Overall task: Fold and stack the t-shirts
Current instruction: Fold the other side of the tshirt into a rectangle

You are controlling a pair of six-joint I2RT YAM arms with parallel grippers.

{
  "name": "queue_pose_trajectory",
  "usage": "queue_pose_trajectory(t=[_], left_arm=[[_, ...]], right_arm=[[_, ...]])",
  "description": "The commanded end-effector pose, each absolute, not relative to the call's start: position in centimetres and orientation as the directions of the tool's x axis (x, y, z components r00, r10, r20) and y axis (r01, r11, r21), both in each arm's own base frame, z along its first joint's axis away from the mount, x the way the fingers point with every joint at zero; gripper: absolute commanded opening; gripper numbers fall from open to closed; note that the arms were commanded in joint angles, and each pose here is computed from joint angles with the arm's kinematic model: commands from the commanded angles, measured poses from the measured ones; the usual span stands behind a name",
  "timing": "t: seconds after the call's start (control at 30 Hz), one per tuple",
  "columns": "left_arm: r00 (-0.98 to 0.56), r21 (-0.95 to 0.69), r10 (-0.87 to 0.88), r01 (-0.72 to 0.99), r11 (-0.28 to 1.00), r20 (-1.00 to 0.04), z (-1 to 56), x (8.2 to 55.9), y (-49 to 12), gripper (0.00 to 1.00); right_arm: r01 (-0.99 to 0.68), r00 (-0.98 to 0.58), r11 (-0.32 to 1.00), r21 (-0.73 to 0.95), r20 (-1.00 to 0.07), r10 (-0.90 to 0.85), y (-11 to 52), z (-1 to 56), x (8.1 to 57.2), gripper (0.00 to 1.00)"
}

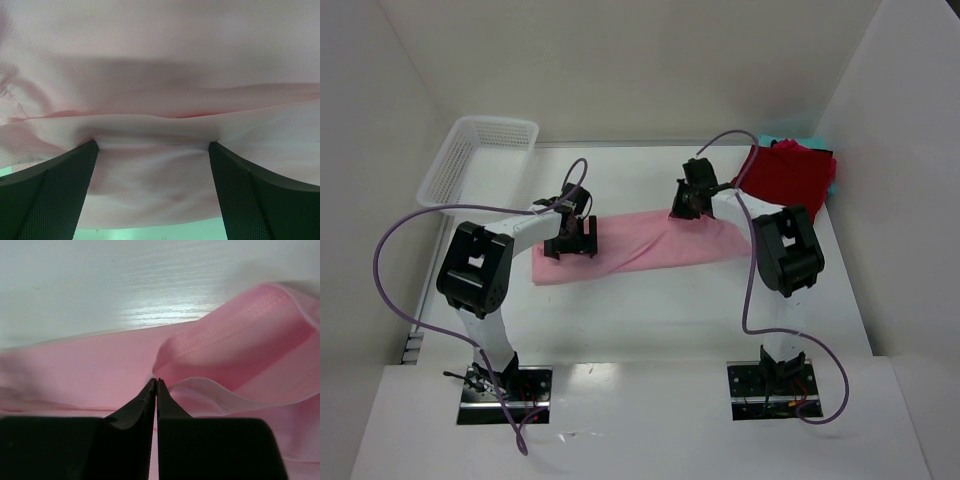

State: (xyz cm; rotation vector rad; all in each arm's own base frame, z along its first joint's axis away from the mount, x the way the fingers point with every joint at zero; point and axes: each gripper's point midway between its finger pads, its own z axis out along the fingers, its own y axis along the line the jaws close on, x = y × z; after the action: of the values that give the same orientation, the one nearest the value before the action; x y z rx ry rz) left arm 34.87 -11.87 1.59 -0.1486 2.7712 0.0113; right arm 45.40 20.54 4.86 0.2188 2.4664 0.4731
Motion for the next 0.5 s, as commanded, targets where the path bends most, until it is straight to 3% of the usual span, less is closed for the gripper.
queue_pose_trajectory(t=[0.0,0.27,0.3,0.33,0.37,0.4,0.47], left_arm=[[-0.95,0.004,-0.11,-0.117,0.993,-0.291,-0.7,33.4,-11.8,0.99],[-0.954,0.0,-0.11,-0.114,0.993,-0.279,-0.9,33.0,-11.8,0.99],[-0.954,0.0,-0.11,-0.114,0.993,-0.279,-0.9,33.0,-11.8,0.99],[-0.954,0.0,-0.11,-0.114,0.993,-0.279,-0.9,33.0,-11.8,0.99],[-0.954,0.0,-0.11,-0.114,0.993,-0.279,-0.9,33.0,-11.8,0.99],[-0.954,0.0,-0.11,-0.114,0.993,-0.279,-0.9,33.0,-11.8,0.99],[-0.954,0.0,-0.11,-0.114,0.993,-0.279,-0.9,33.0,-11.8,0.99]], right_arm=[[-0.034,-0.766,0.897,0.44,-0.588,0.259,22.7,7.5,47.8,0.04],[-0.112,-0.784,0.871,0.478,-0.581,0.218,25.6,7.0,47.5,0.07],[-0.125,-0.8,0.873,0.471,-0.569,0.193,26.0,5.8,47.0,0.12],[-0.125,-0.8,0.873,0.471,-0.569,0.192,26.1,5.8,47.0,0.24],[-0.125,-0.8,0.873,0.471,-0.569,0.192,26.1,5.8,47.0,0.42],[-0.119,-0.807,0.876,0.468,-0.56,0.189,25.9,5.6,46.8,0.42],[-0.092,-0.773,0.897,0.432,-0.598,0.209,24.9,6.7,47.4,0.57]])
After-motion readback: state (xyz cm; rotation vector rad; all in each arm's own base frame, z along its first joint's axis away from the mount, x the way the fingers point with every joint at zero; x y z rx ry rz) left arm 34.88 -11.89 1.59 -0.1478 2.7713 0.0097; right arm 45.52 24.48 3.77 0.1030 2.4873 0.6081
